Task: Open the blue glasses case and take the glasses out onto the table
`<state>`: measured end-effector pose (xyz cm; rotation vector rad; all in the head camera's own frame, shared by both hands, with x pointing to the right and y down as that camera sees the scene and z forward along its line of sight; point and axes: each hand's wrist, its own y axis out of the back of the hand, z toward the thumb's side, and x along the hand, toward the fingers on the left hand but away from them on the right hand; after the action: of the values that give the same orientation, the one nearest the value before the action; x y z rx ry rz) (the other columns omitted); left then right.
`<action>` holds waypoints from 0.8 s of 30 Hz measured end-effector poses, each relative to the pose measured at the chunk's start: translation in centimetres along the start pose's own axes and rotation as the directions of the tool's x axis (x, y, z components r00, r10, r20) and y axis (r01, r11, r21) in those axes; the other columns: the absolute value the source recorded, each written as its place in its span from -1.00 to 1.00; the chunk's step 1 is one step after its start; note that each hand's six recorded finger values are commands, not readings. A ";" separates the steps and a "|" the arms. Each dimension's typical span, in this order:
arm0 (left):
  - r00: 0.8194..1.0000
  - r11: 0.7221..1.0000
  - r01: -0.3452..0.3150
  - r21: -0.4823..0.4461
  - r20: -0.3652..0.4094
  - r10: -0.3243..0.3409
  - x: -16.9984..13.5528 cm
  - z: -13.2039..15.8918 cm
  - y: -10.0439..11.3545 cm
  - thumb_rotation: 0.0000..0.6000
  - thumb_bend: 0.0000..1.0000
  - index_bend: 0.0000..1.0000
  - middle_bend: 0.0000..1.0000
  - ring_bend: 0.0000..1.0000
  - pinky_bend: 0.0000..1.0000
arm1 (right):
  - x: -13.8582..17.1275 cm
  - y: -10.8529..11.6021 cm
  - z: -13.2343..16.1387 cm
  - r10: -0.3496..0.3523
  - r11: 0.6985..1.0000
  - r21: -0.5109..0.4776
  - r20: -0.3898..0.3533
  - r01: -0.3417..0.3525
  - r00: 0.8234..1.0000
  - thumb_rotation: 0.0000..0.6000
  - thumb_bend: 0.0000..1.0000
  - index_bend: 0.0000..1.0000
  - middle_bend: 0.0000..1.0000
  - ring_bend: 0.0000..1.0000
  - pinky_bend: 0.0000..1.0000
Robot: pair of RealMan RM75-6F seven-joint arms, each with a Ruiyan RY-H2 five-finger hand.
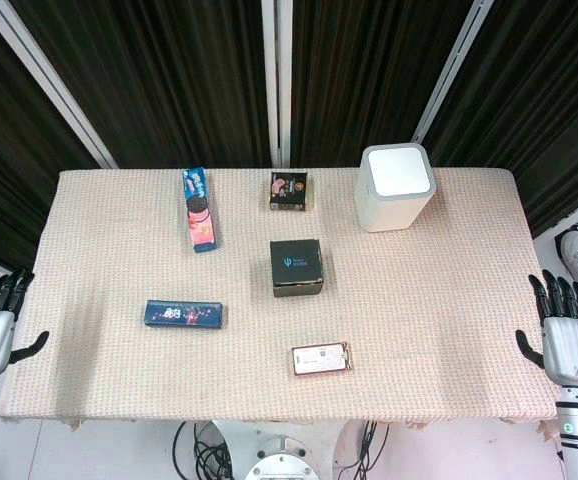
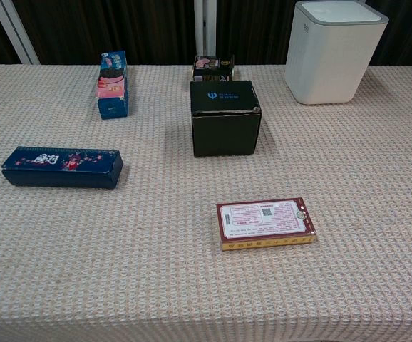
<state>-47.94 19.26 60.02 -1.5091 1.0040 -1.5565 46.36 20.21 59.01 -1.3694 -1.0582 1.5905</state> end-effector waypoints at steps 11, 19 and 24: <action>0.999 0.999 0.032 -0.014 0.027 -0.031 -0.1 0.9 -0.4 1.00 -0.52 -1.00 -1.00 -1.00 -1.00 | -0.1 -0.5 -0.8 0.013 1.000 -0.006 0.017 -0.013 1.000 1.00 -0.47 -1.00 -1.00 -1.00 -1.00; 0.987 0.993 0.119 -0.027 0.116 -0.115 0.9 3.7 -1.7 1.00 -0.51 -1.00 -1.00 -1.00 -1.00 | -0.3 -1.0 -0.1 0.029 1.000 -0.007 0.000 -0.029 1.000 1.00 -0.47 -1.00 -1.00 -1.00 -1.00; 0.963 0.980 0.195 -0.048 0.200 -0.182 2.5 6.7 -3.1 1.00 -0.51 -1.00 -1.00 -1.00 -1.00 | -0.3 -1.2 0.0 0.042 0.999 0.009 -0.006 -0.041 0.999 1.00 -0.46 -1.00 -1.00 -1.00 -1.00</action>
<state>-41.28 18.08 63.91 -1.8109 0.8275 -1.4804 46.41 20.36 60.19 -1.3978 -1.0241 1.6182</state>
